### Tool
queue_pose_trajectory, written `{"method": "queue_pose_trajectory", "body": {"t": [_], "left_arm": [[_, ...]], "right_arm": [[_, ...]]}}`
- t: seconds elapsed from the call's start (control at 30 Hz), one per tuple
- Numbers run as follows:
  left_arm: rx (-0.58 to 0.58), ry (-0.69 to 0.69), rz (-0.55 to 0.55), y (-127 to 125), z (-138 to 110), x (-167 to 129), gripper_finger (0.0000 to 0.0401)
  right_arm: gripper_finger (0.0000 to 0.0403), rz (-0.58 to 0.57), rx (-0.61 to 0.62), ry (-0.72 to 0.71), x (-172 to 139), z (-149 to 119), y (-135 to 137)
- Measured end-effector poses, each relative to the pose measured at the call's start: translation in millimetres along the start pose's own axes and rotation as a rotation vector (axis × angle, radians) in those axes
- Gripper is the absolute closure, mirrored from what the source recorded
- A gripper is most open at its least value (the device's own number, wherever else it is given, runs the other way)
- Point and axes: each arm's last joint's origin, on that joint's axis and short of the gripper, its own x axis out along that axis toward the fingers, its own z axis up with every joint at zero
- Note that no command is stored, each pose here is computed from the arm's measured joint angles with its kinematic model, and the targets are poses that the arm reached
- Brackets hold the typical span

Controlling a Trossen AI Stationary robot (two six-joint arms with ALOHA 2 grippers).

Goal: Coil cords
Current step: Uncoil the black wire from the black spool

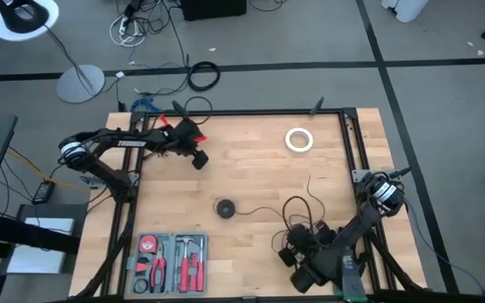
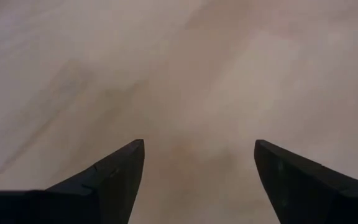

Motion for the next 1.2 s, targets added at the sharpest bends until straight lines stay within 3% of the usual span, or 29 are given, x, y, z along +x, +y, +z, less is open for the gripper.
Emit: {"method": "queue_pose_trajectory", "body": {"t": [0.27, 0.4, 0.57, 0.77, 0.87, 1.03, 1.2], "left_arm": [[0.036, -0.098, -0.212, -17.2, 10.6, -1.7, 0.0094], [0.058, -0.156, -0.290, -27.2, 15.9, -3.3, 0.0094], [0.093, -0.165, -0.361, -39.8, 10.7, -2.8, 0.0094], [0.063, -0.195, -0.421, -48.7, -21.8, 5.3, 0.0094], [0.021, -0.218, -0.440, -47.0, -39.5, 7.8, 0.0094], [-0.028, -0.203, -0.455, -41.5, -59.8, 7.3, 0.0094], [-0.041, -0.231, -0.478, -41.2, -60.9, -1.1, 0.0094]], "right_arm": [[0.0403, 0.135, -0.057, -0.127, 35.0, 39.9, 24.5], [0.0403, 0.325, -0.138, -0.098, 74.9, 66.7, 41.4], [0.0403, 0.559, -0.203, -0.139, 113.8, 111.1, 42.9], [0.0403, 0.692, -0.313, -0.167, 139.0, 177.9, 15.1], [0.0400, 0.740, -0.322, -0.096, 146.5, 203.9, -5.6], [0.0384, 0.659, -0.244, 0.024, 147.9, 232.5, -48.2], [0.0360, 0.594, -0.222, 0.099, 123.3, 245.8, -86.1]]}}
